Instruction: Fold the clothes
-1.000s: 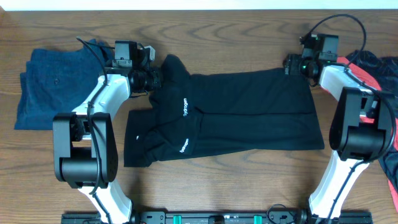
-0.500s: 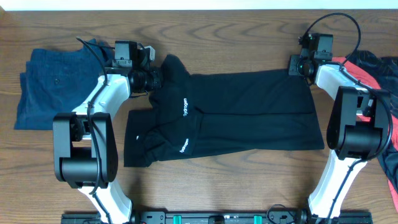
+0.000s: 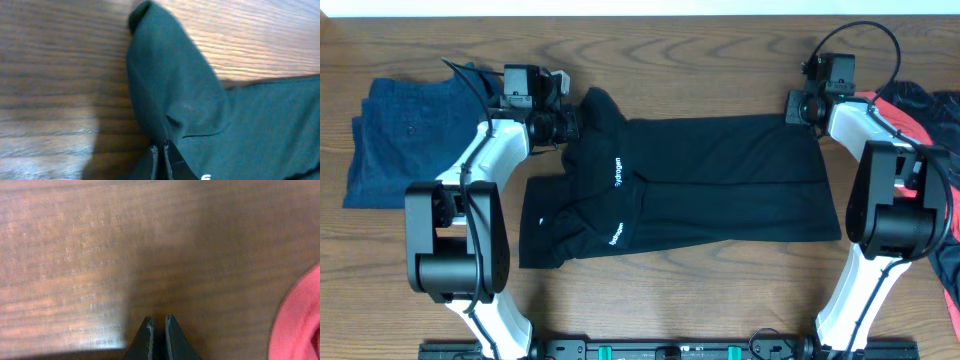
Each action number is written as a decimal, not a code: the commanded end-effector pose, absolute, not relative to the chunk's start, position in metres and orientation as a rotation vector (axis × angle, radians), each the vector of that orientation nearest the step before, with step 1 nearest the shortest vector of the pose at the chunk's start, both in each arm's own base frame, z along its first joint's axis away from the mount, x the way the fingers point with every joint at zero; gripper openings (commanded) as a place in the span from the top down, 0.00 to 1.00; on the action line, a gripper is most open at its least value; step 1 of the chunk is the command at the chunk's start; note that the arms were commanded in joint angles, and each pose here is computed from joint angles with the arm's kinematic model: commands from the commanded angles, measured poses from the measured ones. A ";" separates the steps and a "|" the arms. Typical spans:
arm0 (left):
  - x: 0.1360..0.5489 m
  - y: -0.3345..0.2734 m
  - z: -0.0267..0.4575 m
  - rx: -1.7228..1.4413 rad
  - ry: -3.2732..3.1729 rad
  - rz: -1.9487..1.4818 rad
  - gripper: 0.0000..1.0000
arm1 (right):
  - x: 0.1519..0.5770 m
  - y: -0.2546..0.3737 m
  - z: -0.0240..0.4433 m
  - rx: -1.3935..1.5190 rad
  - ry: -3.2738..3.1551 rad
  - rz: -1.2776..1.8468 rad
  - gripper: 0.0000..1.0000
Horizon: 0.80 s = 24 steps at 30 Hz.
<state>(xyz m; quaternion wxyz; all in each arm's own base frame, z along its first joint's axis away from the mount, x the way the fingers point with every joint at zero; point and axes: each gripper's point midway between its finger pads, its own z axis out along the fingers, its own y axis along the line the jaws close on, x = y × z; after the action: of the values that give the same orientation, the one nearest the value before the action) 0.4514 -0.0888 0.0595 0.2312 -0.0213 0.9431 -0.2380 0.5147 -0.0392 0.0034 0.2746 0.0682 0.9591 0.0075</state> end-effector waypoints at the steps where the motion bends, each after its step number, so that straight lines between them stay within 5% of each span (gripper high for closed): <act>1: 0.452 -0.098 0.096 0.023 2.508 -0.699 0.94 | 0.512 -0.044 0.037 0.202 2.538 -0.019 0.97; 9: 0.428 -0.096 0.127 0.017 2.522 -0.698 0.94 | 0.470 -0.043 0.077 0.214 2.628 -0.037 0.92; 24: 0.322 -0.079 0.097 -0.076 2.979 -0.627 0.94 | 0.344 -0.053 0.080 0.250 3.068 -0.214 0.88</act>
<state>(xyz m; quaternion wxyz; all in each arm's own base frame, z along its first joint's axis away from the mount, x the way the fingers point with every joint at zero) 0.3290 -0.0877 0.0956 0.0509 -0.0331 0.9709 -0.2314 0.3509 -0.0448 0.0740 0.0336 0.0767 0.9954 -0.0455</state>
